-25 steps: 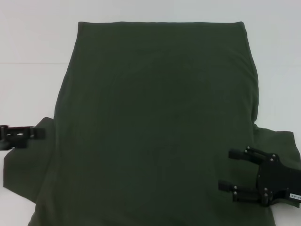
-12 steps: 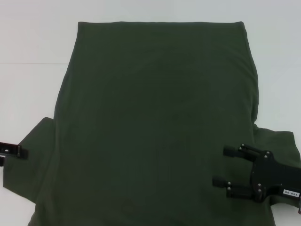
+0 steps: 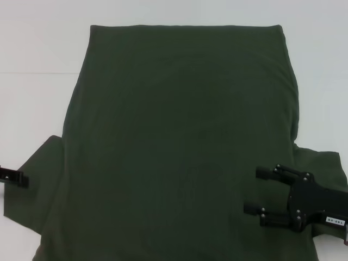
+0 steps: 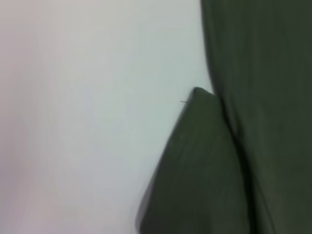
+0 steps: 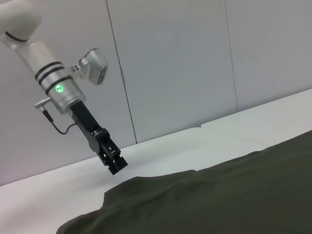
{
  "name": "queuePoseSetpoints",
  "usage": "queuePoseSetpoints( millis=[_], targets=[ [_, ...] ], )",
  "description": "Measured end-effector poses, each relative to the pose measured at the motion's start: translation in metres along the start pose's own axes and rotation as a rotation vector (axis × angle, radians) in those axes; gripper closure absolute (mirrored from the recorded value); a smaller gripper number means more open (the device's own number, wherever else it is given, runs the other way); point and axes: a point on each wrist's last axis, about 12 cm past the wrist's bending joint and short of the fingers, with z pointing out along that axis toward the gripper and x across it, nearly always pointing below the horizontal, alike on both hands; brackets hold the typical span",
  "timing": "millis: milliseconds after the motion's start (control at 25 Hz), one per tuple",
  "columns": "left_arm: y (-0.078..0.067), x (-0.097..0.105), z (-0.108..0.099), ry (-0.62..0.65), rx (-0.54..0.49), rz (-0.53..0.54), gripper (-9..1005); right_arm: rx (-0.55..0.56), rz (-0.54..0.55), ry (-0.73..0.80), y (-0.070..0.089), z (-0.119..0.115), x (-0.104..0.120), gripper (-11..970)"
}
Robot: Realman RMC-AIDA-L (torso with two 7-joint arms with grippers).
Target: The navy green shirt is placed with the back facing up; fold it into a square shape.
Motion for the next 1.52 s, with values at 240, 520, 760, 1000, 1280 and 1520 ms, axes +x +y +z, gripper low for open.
queuePoseSetpoints(
  millis=[240, 520, 760, 1000, 1280, 1520],
  targets=[
    [0.006, 0.004, 0.009, 0.001, -0.016, -0.022, 119, -0.004, -0.005, -0.003, 0.000, 0.000, -0.001, 43],
    [0.008, 0.006, 0.013, 0.000, -0.020, -0.032, 118, -0.013, -0.006, -0.007, 0.001, 0.000, -0.002, 43],
    [0.009, 0.008, 0.015, 0.008, -0.015, -0.037, 118, -0.009, -0.005, -0.008, 0.001, 0.000, -0.002, 44],
    [0.009, 0.007, 0.016, 0.003, -0.018, -0.038, 119, -0.011, -0.005, -0.009, 0.001, 0.000, -0.002, 44],
    [0.008, 0.007, 0.017, 0.003, -0.018, -0.045, 119, -0.014, -0.008, -0.009, 0.001, 0.000, -0.002, 43],
    [0.008, 0.008, 0.018, 0.007, -0.014, -0.053, 118, -0.016, -0.010, -0.008, 0.001, 0.001, -0.003, 44]
  ],
)
